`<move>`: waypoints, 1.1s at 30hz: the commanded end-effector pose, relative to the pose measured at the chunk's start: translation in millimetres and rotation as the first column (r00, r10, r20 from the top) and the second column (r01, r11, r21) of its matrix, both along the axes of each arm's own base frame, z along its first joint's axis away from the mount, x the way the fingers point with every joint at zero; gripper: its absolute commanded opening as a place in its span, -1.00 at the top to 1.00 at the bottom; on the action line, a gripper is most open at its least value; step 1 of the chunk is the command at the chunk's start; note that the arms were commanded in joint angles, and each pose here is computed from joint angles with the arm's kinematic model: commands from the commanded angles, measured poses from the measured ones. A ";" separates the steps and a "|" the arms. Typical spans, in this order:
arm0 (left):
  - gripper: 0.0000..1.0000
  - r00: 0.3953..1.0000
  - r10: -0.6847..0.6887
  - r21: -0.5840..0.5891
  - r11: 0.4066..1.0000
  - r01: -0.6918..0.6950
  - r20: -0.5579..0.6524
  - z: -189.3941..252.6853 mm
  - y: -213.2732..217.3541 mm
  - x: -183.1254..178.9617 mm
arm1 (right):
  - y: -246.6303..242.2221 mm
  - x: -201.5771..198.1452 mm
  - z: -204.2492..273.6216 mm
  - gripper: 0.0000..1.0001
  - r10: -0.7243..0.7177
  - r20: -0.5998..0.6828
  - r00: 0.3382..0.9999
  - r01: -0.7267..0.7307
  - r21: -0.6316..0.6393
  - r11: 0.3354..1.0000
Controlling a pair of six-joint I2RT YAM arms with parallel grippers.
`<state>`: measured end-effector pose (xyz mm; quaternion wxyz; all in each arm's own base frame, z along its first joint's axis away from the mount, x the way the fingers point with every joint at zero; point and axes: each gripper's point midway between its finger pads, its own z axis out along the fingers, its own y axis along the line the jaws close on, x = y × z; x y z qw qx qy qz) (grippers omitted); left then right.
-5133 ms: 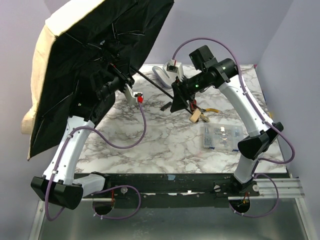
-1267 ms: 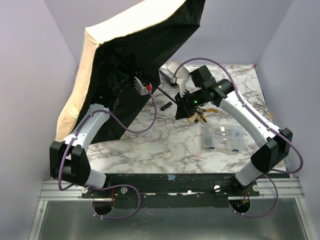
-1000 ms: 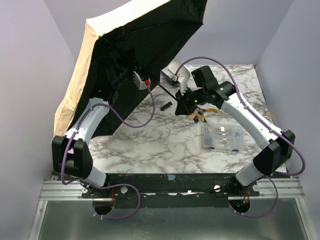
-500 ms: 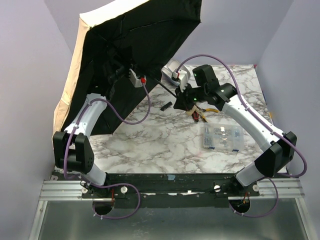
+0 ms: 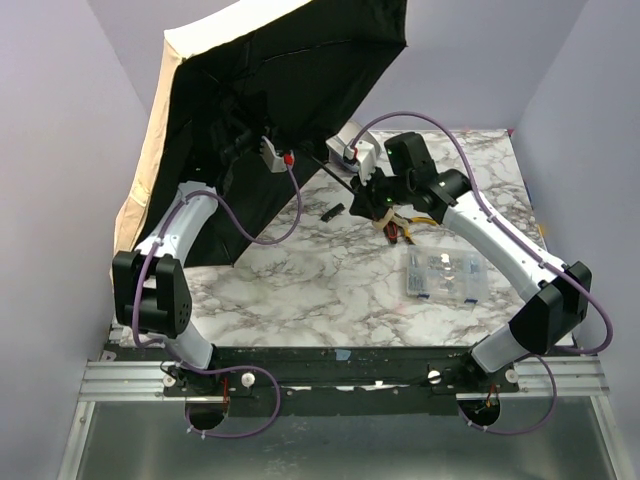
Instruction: Open the umbrella
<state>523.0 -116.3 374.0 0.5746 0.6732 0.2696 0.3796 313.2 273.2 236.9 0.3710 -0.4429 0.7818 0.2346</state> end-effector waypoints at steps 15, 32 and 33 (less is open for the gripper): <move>-0.15 0.906 0.423 -0.054 0.905 -0.421 0.024 -11.6 112.0 -0.9 | -3.0 -66.0 -1.2 0.99 0.193 -0.202 0.960 -0.191 0.030 0.981; -0.71 0.950 -0.232 -0.017 0.972 0.234 -0.207 -69.7 -97.3 -130.8 | 36.6 -31.7 42.1 0.99 0.145 -0.116 0.983 -0.115 0.237 0.965; -0.71 0.943 -0.249 -0.021 0.968 0.250 -0.219 -70.9 -101.3 -137.6 | 37.2 -30.5 43.2 0.99 0.142 -0.112 0.984 -0.111 0.242 0.964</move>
